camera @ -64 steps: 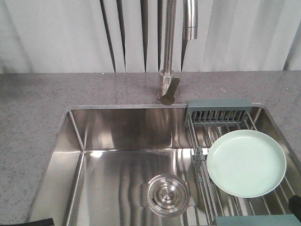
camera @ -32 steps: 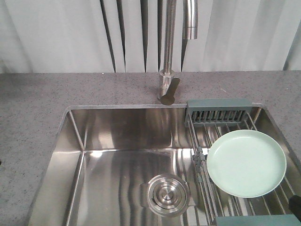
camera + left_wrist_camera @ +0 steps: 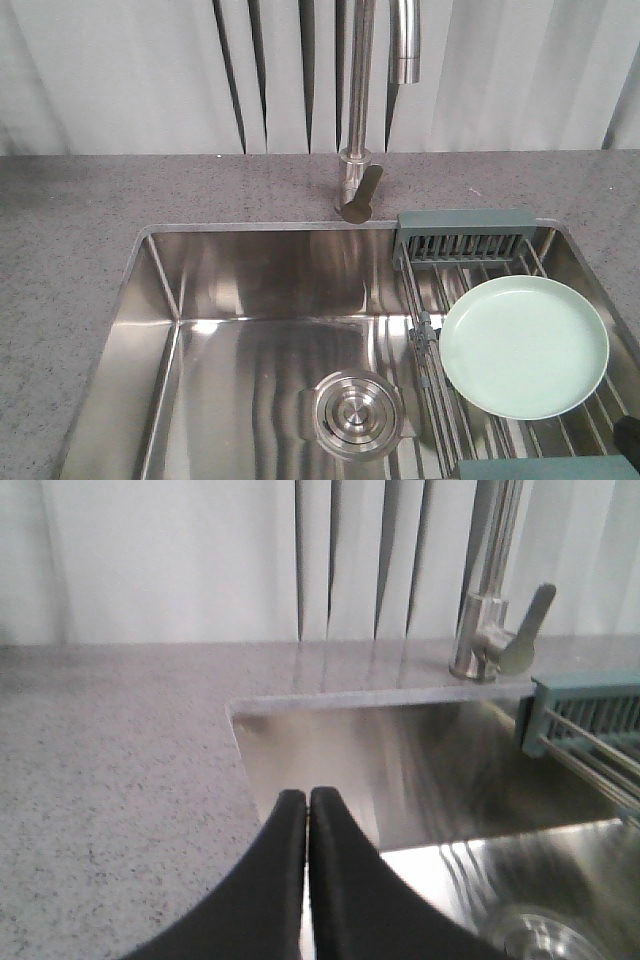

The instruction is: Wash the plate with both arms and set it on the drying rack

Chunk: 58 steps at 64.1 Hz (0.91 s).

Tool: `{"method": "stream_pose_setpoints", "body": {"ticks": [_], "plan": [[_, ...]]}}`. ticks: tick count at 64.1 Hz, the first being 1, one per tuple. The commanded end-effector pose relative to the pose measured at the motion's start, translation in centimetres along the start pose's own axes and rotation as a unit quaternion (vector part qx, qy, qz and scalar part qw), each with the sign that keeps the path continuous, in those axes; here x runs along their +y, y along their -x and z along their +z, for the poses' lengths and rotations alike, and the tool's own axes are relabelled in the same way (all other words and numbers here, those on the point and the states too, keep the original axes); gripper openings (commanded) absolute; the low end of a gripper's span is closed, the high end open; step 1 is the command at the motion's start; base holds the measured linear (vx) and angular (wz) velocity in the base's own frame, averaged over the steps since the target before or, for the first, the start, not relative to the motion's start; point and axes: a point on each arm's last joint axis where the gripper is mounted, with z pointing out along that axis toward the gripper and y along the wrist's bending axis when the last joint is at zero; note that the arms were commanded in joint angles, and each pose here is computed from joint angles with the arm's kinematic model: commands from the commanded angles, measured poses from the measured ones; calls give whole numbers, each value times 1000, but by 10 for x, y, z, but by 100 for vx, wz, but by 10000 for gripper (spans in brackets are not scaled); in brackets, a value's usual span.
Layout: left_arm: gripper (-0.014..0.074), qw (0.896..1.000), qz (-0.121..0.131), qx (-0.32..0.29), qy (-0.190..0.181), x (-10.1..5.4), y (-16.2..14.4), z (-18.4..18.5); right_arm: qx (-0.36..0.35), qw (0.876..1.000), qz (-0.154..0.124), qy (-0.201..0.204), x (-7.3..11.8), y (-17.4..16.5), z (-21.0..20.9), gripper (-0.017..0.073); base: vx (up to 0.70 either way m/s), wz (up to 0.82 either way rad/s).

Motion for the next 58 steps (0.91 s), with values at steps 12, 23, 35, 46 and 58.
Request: {"method": "stream_pose_setpoints", "body": {"ticks": [12,23,35,46,58], "plan": [[-5,998,-2,-15,58,8,-7,-2,-38,999,-2,-14,-3,13,-4,-10,0,0],[-5,994,15,-81,73,8,5,-3,-38,999,-2,-15,-3,13,-4,-10,0,0],[-5,991,22,-102,86,10,9,-4,-38,999,-2,-15,-3,13,-4,-10,0,0],[-5,992,2,-99,81,9,8,-4,-38,999,-2,-15,-3,13,-4,-10,0,0],[-5,992,-2,-101,81,9,9,-4,-38,999,-2,-15,-3,13,-4,-10,0,0]]}}
